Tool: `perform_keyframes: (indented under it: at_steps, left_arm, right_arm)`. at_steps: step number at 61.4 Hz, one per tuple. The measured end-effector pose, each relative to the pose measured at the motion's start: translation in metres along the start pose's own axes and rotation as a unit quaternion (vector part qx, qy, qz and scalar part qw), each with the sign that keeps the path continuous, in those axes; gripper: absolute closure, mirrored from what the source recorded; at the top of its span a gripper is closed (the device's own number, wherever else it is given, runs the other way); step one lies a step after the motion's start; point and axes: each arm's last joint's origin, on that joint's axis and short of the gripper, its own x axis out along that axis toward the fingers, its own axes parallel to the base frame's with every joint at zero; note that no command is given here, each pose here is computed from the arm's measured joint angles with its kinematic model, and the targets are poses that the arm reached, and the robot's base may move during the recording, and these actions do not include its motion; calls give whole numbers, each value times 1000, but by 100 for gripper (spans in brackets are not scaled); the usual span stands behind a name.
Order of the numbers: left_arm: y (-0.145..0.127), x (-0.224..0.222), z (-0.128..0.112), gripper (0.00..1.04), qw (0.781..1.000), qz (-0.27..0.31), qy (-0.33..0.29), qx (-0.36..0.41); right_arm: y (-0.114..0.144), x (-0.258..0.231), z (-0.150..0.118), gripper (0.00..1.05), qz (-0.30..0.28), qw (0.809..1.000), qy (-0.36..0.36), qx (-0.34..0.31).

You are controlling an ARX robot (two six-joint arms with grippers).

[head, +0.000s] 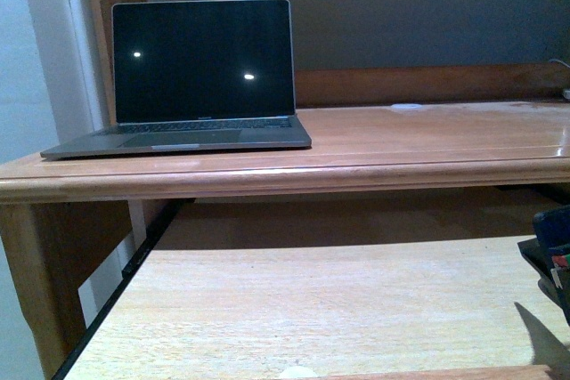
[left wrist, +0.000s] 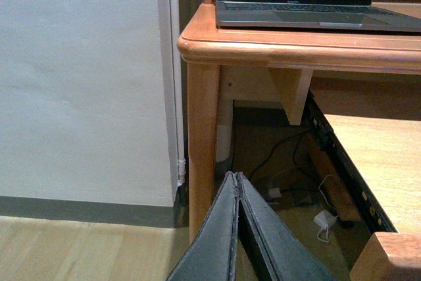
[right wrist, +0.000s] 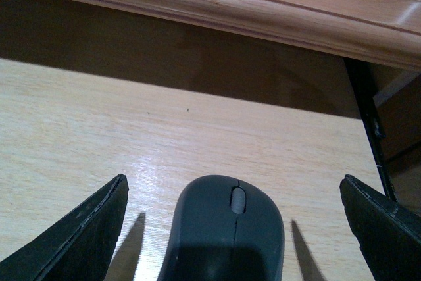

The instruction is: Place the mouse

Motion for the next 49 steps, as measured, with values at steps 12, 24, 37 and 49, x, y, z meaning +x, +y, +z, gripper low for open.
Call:
perform_keyframes:
  at_steps: [12, 24, 37, 49]
  left_arm:
    - [0, -5, -3, 102, 1000, 0, -2, 0]
    - [0, -9, -12, 102, 1000, 1, -4, 0]
    - [0, -14, -11, 102, 1000, 0, -6, 0]
    - [0, -17, -12, 102, 1000, 0, -6, 0]
  right_arm:
    - [-3, 1, -3, 7, 9, 999, 34, -11]
    - [-3, 5, -10, 7, 37, 996, 72, -26]
    - [-9, 19, -13, 7, 40, 992, 115, -23]
    - [-13, 29, -8, 7, 37, 990, 136, -23]
